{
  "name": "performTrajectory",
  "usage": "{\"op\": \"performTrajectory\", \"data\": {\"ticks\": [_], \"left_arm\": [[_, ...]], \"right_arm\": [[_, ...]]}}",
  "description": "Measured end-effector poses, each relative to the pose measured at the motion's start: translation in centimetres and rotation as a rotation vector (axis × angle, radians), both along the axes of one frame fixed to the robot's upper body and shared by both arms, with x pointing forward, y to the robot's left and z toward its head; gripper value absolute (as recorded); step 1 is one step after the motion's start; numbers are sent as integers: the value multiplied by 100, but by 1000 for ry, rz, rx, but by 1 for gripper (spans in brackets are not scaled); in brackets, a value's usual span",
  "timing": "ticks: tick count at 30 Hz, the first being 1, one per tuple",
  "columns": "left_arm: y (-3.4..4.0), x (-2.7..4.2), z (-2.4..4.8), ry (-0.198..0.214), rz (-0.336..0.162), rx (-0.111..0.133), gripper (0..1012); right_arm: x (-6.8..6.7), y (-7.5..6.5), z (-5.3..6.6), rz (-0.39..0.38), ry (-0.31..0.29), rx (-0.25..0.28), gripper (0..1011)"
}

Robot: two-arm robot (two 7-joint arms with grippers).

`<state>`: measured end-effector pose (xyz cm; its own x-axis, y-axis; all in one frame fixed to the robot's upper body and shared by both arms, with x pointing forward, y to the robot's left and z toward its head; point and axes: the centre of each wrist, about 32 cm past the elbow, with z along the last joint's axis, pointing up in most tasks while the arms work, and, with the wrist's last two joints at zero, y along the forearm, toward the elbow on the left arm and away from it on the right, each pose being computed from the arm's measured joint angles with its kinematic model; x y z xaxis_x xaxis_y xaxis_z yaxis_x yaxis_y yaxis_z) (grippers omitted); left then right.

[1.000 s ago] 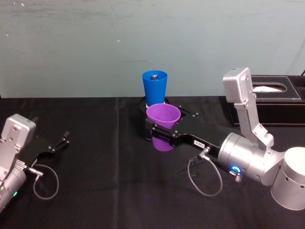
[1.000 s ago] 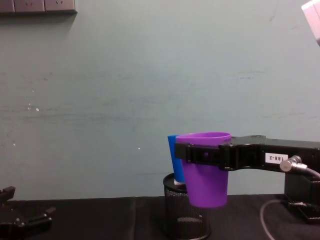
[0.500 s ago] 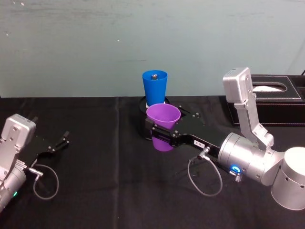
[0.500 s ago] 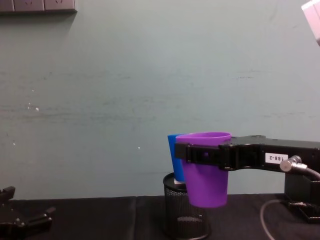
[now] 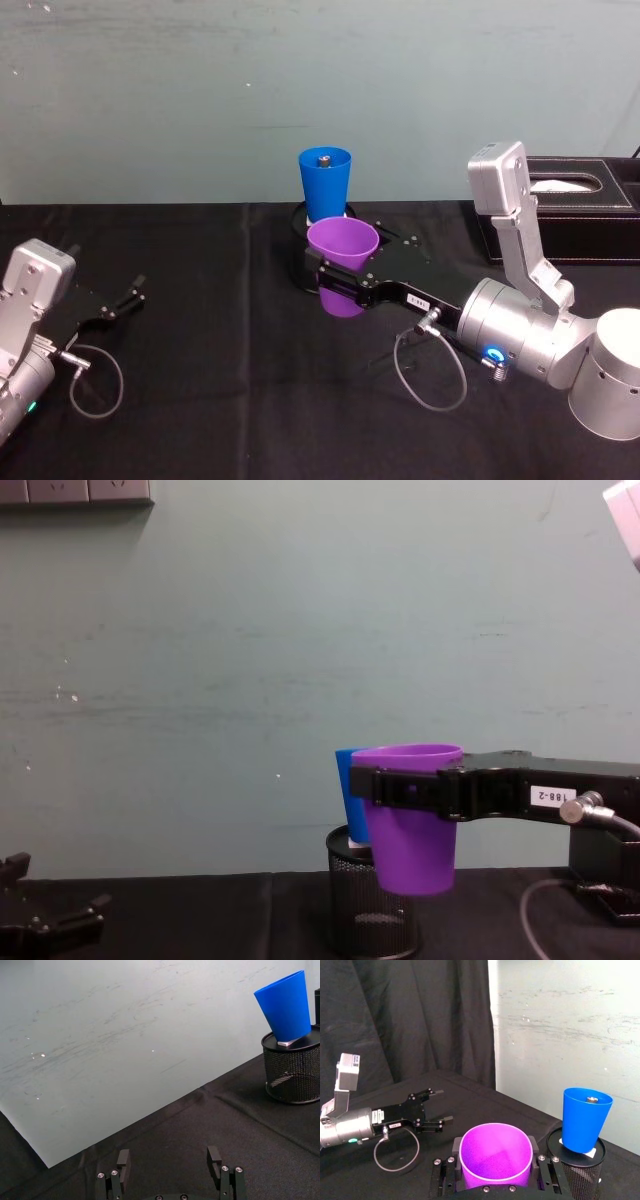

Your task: Pick up one cup with a gripper and tap it against the other cup.

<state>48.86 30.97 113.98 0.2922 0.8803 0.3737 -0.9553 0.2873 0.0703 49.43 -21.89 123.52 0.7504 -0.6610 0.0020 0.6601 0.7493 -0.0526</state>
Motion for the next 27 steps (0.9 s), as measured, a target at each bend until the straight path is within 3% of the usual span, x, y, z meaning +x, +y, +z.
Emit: {"op": "performTrajectory", "data": {"ticks": [27], "left_arm": [[0, 0, 0, 0, 0, 0, 1000]], "right_arm": [[0, 0, 0, 0, 0, 0, 736]]}}
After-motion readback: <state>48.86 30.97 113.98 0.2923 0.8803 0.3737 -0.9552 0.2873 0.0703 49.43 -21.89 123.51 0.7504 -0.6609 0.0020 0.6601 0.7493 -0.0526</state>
